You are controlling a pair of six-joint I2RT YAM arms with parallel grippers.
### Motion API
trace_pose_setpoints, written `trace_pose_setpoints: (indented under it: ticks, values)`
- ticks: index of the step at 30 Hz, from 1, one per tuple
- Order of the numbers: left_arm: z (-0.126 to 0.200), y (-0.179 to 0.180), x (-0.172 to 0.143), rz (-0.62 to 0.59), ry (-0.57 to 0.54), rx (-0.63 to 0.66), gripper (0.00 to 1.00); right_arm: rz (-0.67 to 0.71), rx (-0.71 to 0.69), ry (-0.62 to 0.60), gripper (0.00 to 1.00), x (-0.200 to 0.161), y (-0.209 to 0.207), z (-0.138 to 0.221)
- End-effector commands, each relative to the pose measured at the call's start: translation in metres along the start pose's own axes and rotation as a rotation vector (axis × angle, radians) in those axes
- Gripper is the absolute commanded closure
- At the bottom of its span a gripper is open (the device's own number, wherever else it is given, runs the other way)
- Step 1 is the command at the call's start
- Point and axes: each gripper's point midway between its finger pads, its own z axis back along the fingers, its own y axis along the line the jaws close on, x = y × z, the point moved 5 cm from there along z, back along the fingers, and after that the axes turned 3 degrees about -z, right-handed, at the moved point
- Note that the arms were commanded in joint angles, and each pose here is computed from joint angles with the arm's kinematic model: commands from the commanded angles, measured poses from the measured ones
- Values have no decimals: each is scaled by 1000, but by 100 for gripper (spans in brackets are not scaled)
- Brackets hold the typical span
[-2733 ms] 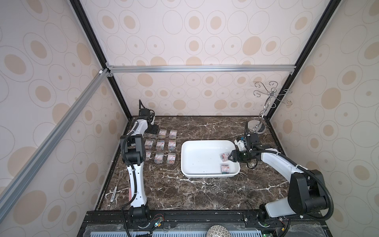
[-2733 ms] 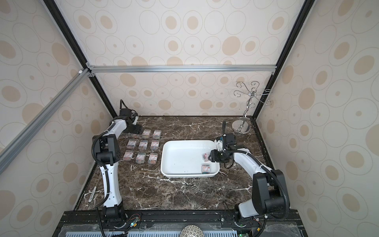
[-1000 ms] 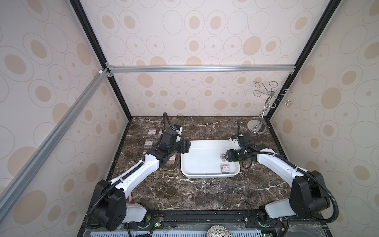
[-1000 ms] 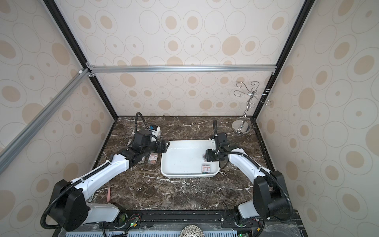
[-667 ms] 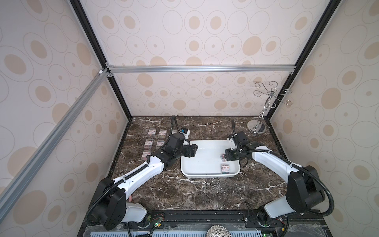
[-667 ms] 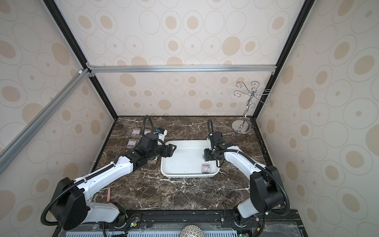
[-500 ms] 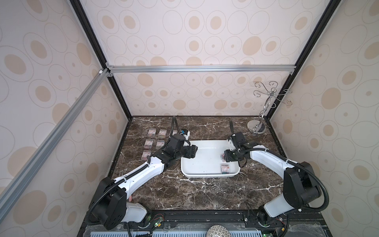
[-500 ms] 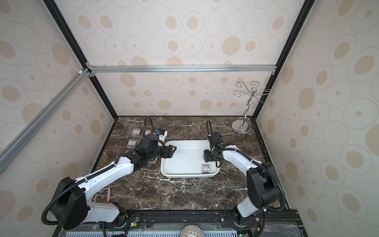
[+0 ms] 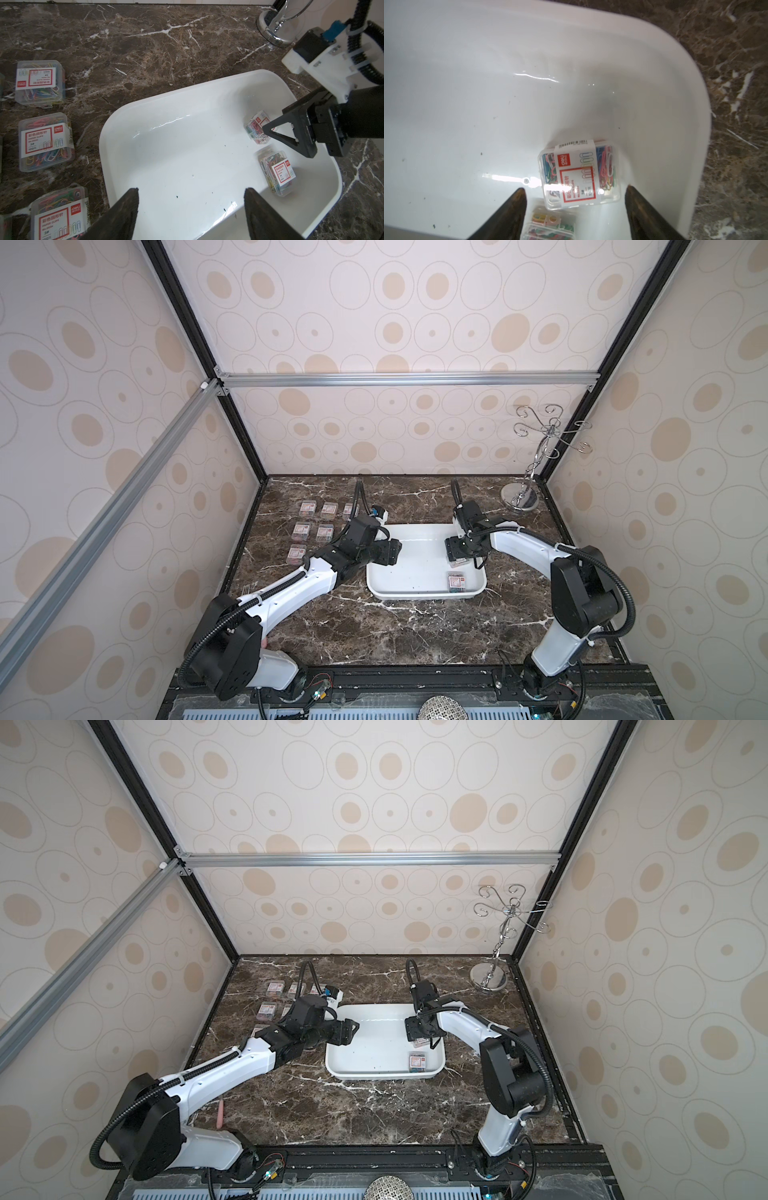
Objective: Take the paper clips out of the storage box
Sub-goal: Adjust the boxed paper clips in the storage box.
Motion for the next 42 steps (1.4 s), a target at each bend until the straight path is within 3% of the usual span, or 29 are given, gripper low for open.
trace_pose_setpoints:
  ticks: [1,8,18,36,42]
  values:
    - [6,8,0,-35,21,88,21,-13,-52,17,23,4,-1,-1]
    - [12,6,-1,-29,3,64,21,-13,-62,76,14,4,5,-15]
    - [14,7,1,-48,5,74,21,-25,-18,130,12,-5,11,-25]
    - [12,4,3,-46,11,59,21,-18,313,105,11,-22,77,5]
    - [15,4,2,-42,13,58,21,9,365,122,11,-29,100,5]
